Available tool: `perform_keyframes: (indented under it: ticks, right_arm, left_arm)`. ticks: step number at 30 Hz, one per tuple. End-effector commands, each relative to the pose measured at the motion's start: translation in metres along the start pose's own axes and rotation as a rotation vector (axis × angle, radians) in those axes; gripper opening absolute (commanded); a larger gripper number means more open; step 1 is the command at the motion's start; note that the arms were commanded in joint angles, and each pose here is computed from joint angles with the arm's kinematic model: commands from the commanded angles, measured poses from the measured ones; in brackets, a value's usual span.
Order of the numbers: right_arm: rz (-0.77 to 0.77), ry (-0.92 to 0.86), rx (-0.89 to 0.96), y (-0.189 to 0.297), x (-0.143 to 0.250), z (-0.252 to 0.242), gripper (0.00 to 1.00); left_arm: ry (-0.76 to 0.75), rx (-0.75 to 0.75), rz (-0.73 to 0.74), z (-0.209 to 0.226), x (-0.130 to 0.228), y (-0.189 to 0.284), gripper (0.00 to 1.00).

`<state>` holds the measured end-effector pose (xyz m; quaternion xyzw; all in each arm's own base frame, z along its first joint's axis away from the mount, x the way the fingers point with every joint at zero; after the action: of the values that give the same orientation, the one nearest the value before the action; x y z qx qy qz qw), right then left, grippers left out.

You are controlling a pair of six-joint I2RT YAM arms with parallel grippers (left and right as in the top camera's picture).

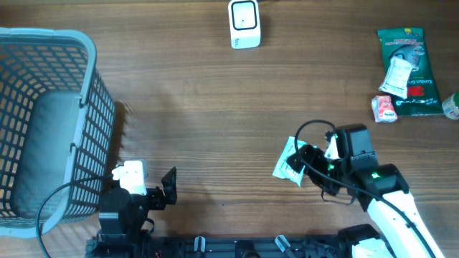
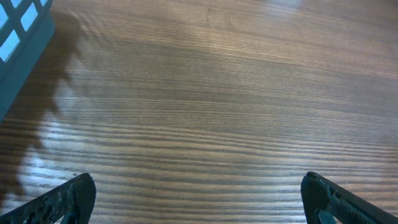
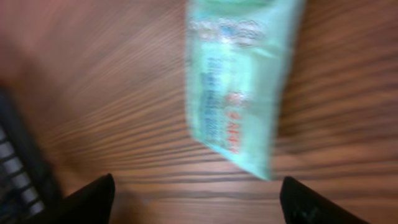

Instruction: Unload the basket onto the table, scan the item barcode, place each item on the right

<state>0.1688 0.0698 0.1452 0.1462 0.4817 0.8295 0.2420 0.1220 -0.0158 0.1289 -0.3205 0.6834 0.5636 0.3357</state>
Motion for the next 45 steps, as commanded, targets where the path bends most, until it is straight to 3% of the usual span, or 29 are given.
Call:
perform_keyframes:
  ticks: [1, 6, 8, 10, 12, 14, 16, 21, 24, 25, 27, 31, 39, 45]
  right_arm:
    - [-0.036, -0.035, 0.128, -0.013, -0.004, -0.020, 0.99]
    - [0.000, -0.166, 0.186, -0.052, -0.005, -0.042, 0.99]
    - [0.030, -0.203, 0.196, -0.068, -0.004, -0.048, 0.95]
    - [0.059, -0.239, 0.221, -0.080, -0.005, -0.053, 0.66]
    - [0.102, -0.251, 0.210, -0.088, -0.004, -0.053, 0.25]
    - [0.147, -0.258, 0.175, -0.092, -0.002, -0.050, 0.09]
    - [0.179, -0.260, 0.136, -0.092, -0.001, -0.044, 0.05]
    - [0.256, -0.281, 0.120, -0.069, 0.001, -0.024, 0.05]
    - [0.369, -0.295, 0.060, -0.049, 0.007, -0.002, 0.21]
    - [0.428, -0.305, 0.010, -0.046, 0.010, 0.004, 0.22]
    - [0.607, -0.359, -0.120, -0.037, 0.023, 0.018, 0.04]
    - [0.823, -0.578, -0.167, -0.023, 0.036, 0.028, 0.04]
    - [0.774, -1.204, 0.154, -0.028, 0.033, 0.021, 0.04]
    - [0.828, -1.341, 0.177, -0.027, 0.032, 0.028, 0.04]
  left_arm:
    - [0.007, 0.001, -0.004, 0.000, 0.001, -0.001, 1.00]
    - [0.007, 0.001, -0.004, 0.000, 0.001, -0.001, 1.00]
    - [0.007, 0.001, -0.004, 0.000, 0.001, -0.001, 1.00]
    - [0.007, 0.001, -0.004, 0.000, 0.001, -0.001, 1.00]
    - [0.007, 0.001, -0.004, 0.000, 0.001, -0.001, 1.00]
    - [0.007, 0.001, -0.004, 0.000, 0.001, -0.001, 1.00]
    - [0.007, 0.001, -0.004, 0.000, 0.001, -0.001, 1.00]
    - [0.007, 0.001, -0.004, 0.000, 0.001, -0.001, 1.00]
    - [0.007, 0.001, -0.004, 0.000, 0.001, -0.001, 1.00]
    - [0.007, 0.001, -0.004, 0.000, 0.001, -0.001, 1.00]
    - [0.007, 0.001, -0.004, 0.000, 0.001, -0.001, 1.00]
    - [0.007, 0.001, -0.004, 0.000, 0.001, -0.001, 1.00]
    - [0.007, 0.001, -0.004, 0.000, 0.001, -0.001, 1.00]
    - [0.007, 0.001, -0.004, 0.000, 0.001, -0.001, 1.00]
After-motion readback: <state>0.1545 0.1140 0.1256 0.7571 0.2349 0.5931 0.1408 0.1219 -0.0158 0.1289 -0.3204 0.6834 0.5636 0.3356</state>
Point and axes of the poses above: each gripper's point midway between its finger pads, its own y axis back along the fingers, its own z axis along the line the jaws close on, x = y × z, the point moved 8 cm from there along y, back along the fingers, and after that the axes turned 6 degrees about -y, right-handed, at the moved point
